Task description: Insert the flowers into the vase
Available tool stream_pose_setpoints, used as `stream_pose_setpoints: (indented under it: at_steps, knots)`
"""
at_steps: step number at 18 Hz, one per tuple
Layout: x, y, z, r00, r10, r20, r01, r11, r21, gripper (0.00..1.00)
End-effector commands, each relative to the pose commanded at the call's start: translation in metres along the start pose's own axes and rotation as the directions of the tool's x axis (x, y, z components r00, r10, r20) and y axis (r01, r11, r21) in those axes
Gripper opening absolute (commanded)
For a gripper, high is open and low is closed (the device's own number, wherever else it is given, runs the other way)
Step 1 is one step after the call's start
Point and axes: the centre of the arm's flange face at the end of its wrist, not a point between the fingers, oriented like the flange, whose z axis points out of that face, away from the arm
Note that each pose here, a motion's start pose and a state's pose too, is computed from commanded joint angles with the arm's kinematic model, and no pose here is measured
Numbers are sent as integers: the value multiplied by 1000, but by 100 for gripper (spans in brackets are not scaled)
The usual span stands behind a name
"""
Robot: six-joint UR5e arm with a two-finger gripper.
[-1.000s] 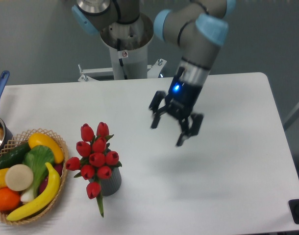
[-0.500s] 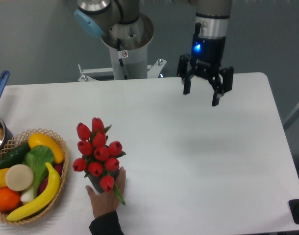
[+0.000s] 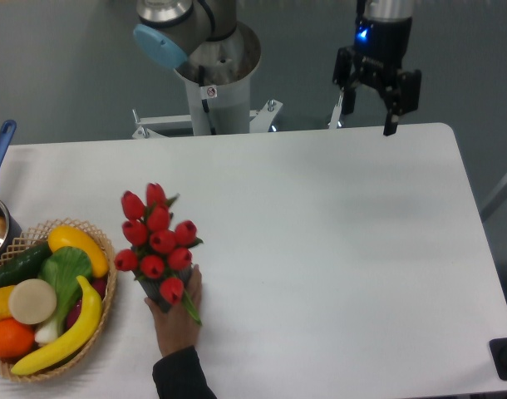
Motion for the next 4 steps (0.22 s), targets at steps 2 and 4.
stream_pose_setpoints:
  at_steps: [2,4]
  knots:
    - [-2,1,-2,1000,0,6,0,1000,-3,100]
    - [-2,1,-2,1000,0,7,0,1000,-4,100]
